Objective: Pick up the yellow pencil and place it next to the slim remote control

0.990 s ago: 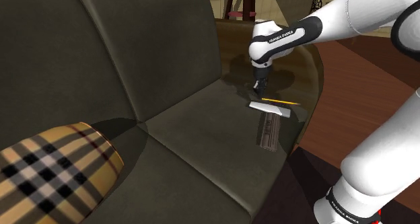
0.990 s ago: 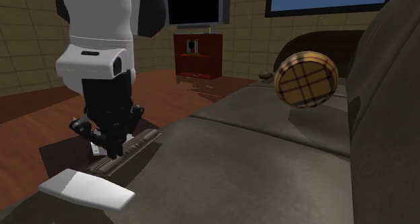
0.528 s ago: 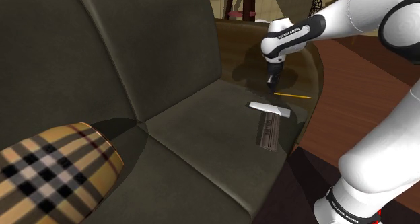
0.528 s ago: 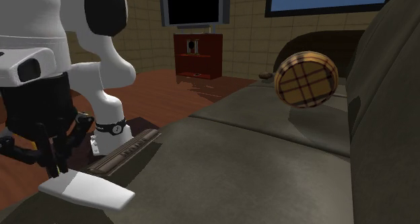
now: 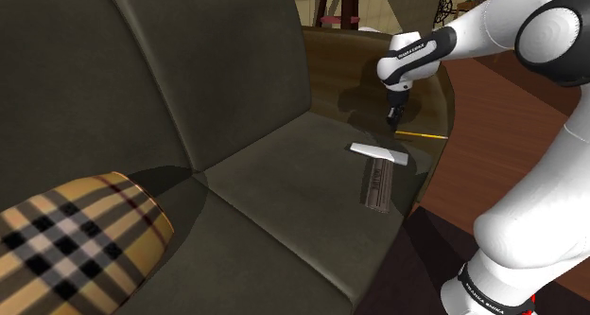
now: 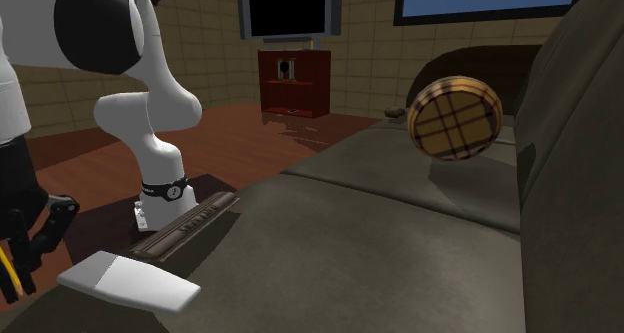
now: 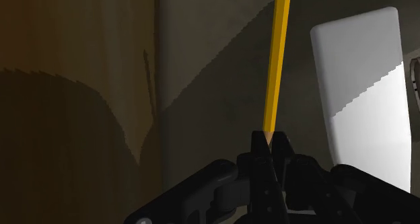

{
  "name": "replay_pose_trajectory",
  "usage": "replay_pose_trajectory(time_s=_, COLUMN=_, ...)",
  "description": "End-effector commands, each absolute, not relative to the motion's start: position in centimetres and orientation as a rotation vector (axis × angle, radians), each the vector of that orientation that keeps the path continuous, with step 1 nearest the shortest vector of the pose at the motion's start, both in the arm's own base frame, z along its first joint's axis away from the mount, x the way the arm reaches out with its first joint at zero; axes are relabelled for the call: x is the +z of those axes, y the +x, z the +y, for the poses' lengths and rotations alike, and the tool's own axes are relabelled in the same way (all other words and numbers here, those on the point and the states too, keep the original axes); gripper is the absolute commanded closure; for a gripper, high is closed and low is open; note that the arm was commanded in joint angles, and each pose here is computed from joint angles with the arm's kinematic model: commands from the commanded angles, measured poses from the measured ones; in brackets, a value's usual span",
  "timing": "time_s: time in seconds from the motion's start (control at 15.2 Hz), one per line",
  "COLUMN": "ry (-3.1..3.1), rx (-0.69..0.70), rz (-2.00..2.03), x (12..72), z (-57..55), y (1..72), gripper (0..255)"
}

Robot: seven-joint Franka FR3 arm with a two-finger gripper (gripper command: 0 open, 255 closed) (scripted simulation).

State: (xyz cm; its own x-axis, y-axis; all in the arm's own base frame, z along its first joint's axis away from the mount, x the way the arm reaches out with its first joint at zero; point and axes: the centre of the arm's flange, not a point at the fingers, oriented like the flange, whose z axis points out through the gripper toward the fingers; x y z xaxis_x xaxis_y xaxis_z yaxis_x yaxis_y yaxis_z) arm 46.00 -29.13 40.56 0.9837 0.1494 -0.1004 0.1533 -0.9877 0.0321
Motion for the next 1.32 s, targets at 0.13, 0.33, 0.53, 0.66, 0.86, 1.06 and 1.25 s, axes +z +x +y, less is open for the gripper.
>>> replay_pose_trajectory(time_s=0.13, ry=3.089, rx=-0.151, rz=0.236, x=38.4, z=-29.2, y=46.1, gripper=255)
replay_pose_trajectory(time_s=0.33, ry=3.089, rx=-0.151, rz=0.236, x=36.9, z=-29.2, y=46.1, gripper=255)
replay_pose_trajectory(time_s=0.53, ry=3.089, rx=-0.151, rz=0.236, x=35.2, z=-29.2, y=46.1, gripper=255)
replay_pose_trajectory(time_s=0.66, ry=3.089, rx=-0.151, rz=0.236, x=35.2, z=-29.2, y=46.1, gripper=255)
replay_pose_trajectory(time_s=0.86, ry=3.089, rx=-0.151, rz=0.236, x=35.2, z=-29.2, y=46.1, gripper=255)
replay_pose_trajectory(time_s=1.06, ry=3.089, rx=-0.151, rz=0.236, x=35.2, z=-29.2, y=46.1, gripper=255)
replay_pose_trajectory(time_s=1.25, ry=3.089, rx=-0.151, rz=0.236, x=35.2, z=-29.2, y=46.1, gripper=0)
